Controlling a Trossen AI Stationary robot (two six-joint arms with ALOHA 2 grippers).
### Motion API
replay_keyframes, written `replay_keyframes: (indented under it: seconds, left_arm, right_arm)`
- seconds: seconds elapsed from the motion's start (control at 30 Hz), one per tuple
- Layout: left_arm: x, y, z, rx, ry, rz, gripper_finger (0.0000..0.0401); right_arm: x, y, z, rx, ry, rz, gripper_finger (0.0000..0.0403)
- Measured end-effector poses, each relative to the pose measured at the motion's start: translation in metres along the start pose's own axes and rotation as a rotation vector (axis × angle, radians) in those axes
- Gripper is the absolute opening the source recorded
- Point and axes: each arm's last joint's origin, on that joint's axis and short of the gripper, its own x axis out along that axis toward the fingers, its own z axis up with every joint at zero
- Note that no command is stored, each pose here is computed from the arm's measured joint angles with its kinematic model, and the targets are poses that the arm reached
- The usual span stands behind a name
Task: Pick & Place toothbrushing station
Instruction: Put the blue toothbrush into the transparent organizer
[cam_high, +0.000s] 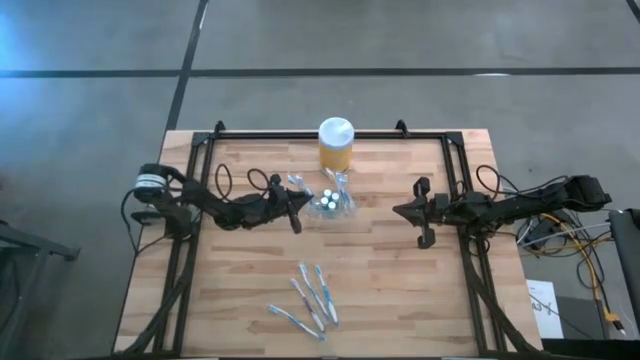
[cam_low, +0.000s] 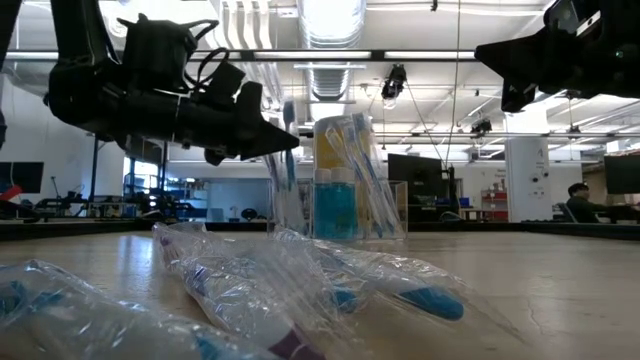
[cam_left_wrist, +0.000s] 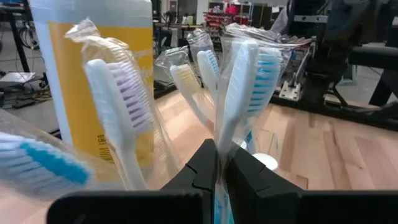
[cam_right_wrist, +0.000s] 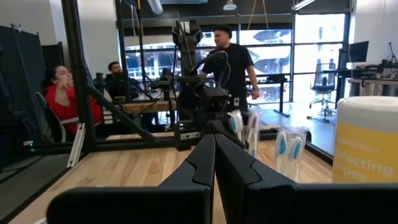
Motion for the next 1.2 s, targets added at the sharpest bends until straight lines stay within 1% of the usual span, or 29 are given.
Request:
replay_keyframes:
  seconds: [0.27, 0.5, 0.7, 0.97, 1.1, 1.2]
  left_arm:
    - [0.002, 0.002, -0.003, -0.031, 0.003, 0.005, 0.0026]
    - [0.001, 0.002, -0.009, -0.011, 0.052, 0.000, 0.0062]
    - [0.001, 0.002, -0.009, -0.002, 0.056, -0.025, 0.0080]
    - [-0.002, 0.000, 0.002, -0.005, 0.043, -0.059, 0.0120]
    - [-0.006, 0.001, 0.009, 0.006, 0.069, -0.059, 0.0147]
    - [-0.010, 0.000, 0.016, 0.007, 0.097, -0.092, 0.0172]
  right_arm:
    - [0.000, 0.000, 0.000, 0.000, 0.000, 0.000, 0.0008]
    - [0.000, 0.000, 0.000, 0.000, 0.001, 0.000, 0.0008]
    - [0.000, 0.000, 0.000, -0.001, 0.002, 0.000, 0.0008]
    - [0.000, 0.000, 0.000, -0.001, 0.003, 0.000, 0.0008]
    - [0.000, 0.000, 0.000, -0.001, 0.005, 0.001, 0.0008]
    - [0.000, 0.000, -0.001, -0.001, 0.007, 0.001, 0.0008]
